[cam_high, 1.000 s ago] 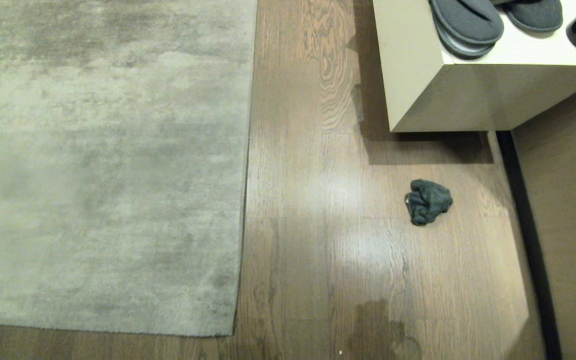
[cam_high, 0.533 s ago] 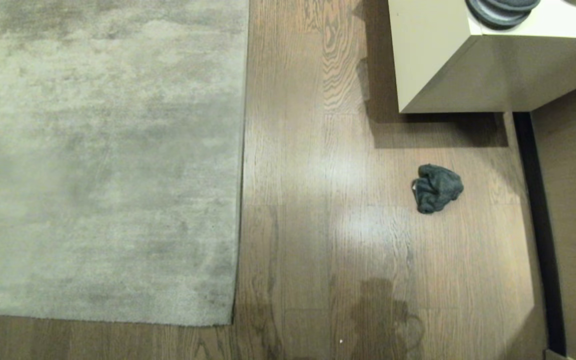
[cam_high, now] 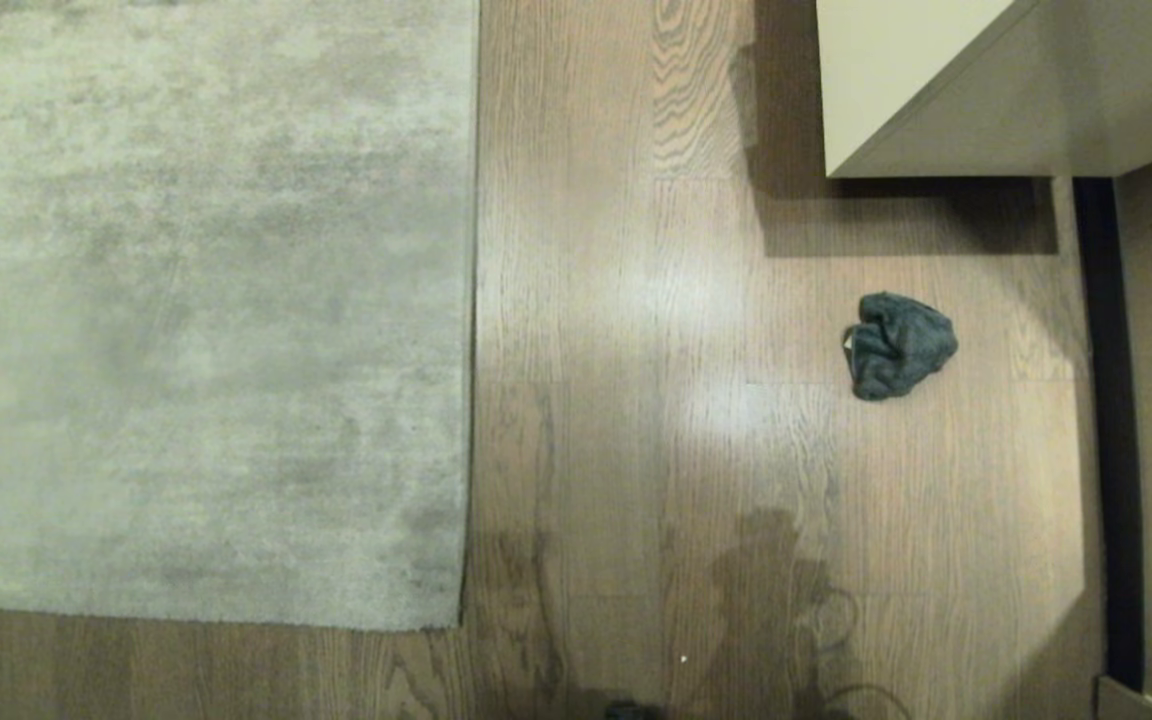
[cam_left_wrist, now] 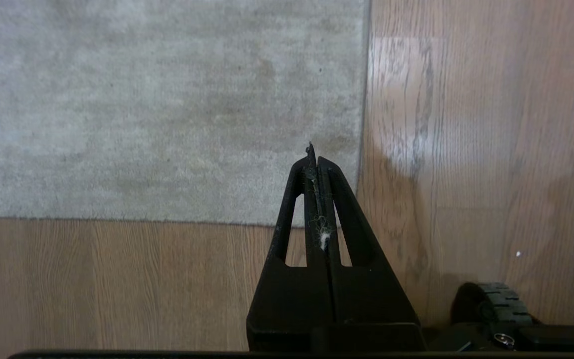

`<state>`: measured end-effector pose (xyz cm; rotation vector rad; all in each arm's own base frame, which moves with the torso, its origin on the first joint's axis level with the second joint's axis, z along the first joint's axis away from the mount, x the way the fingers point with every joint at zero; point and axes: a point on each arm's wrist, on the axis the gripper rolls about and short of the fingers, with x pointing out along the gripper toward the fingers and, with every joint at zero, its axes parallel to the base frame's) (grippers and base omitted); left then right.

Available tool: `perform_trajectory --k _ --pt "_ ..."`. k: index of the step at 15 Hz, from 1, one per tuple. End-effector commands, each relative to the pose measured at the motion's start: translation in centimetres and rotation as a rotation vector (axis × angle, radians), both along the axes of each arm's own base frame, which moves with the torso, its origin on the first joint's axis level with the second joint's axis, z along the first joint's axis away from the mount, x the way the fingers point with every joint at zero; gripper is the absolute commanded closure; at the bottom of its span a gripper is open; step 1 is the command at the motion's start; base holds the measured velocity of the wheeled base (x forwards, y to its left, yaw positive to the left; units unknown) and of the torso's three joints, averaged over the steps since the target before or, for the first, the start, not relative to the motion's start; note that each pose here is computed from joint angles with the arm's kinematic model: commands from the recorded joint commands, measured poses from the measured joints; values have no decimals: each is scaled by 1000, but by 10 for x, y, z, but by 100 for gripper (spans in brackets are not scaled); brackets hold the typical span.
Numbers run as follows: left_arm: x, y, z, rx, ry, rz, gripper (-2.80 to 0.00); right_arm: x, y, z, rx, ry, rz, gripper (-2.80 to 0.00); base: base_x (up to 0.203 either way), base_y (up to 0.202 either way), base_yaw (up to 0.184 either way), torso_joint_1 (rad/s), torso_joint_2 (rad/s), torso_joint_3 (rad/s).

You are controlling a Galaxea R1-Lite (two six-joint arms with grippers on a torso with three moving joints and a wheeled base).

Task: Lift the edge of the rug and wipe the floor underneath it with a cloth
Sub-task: Pick up the rag

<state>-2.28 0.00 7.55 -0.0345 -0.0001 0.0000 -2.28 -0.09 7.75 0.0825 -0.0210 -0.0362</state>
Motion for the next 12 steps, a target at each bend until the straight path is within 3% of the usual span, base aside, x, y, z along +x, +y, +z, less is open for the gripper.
perform_trajectory --k 1,12 --pt "0 0 0 -1 0 0 0 0 0 0 1 -1 0 0 0 0 0 2 4 -196" --pt "0 0 0 -1 0 -1 0 0 0 0 1 -1 0 0 0 0 0 1 3 -198"
